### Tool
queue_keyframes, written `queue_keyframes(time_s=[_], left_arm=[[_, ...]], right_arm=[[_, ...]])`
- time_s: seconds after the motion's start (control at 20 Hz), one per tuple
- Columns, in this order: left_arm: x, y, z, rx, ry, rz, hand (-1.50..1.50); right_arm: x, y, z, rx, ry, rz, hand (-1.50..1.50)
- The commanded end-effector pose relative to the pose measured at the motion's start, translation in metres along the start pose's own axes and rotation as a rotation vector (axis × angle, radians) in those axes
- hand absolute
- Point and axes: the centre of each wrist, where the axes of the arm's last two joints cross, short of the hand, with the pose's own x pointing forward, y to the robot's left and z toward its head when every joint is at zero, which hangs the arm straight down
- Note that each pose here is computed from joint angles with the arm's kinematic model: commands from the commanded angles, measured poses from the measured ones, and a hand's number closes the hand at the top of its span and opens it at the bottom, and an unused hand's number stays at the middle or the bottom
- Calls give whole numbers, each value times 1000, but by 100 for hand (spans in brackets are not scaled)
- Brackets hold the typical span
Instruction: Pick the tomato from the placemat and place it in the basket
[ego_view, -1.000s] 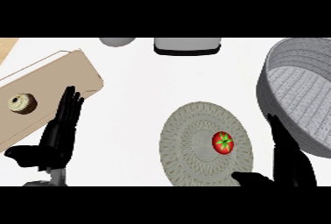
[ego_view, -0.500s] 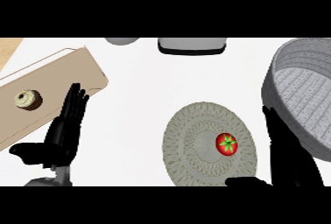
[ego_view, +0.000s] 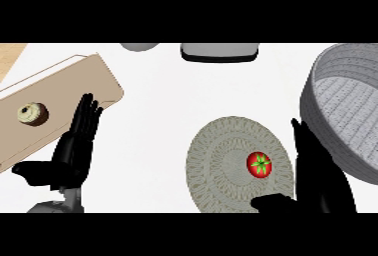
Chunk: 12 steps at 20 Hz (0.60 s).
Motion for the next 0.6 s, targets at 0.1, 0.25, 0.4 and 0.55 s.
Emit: queue_keyframes(time_s=[0.1,0.25,0.4,0.55], left_arm=[[-8,2,6,-10,7,22,0],[3,10,-3,3,5,1,0],[-17,-7,6,6,10,12,0],[4,0,3,6,3,-2,0]], right_arm=[[19,15,2,53,202,73,-150],[36,32,0,22,168,57,-150],[28,34,-9,43,164,62,-150],[17,37,-6,21,198,98,-150]])
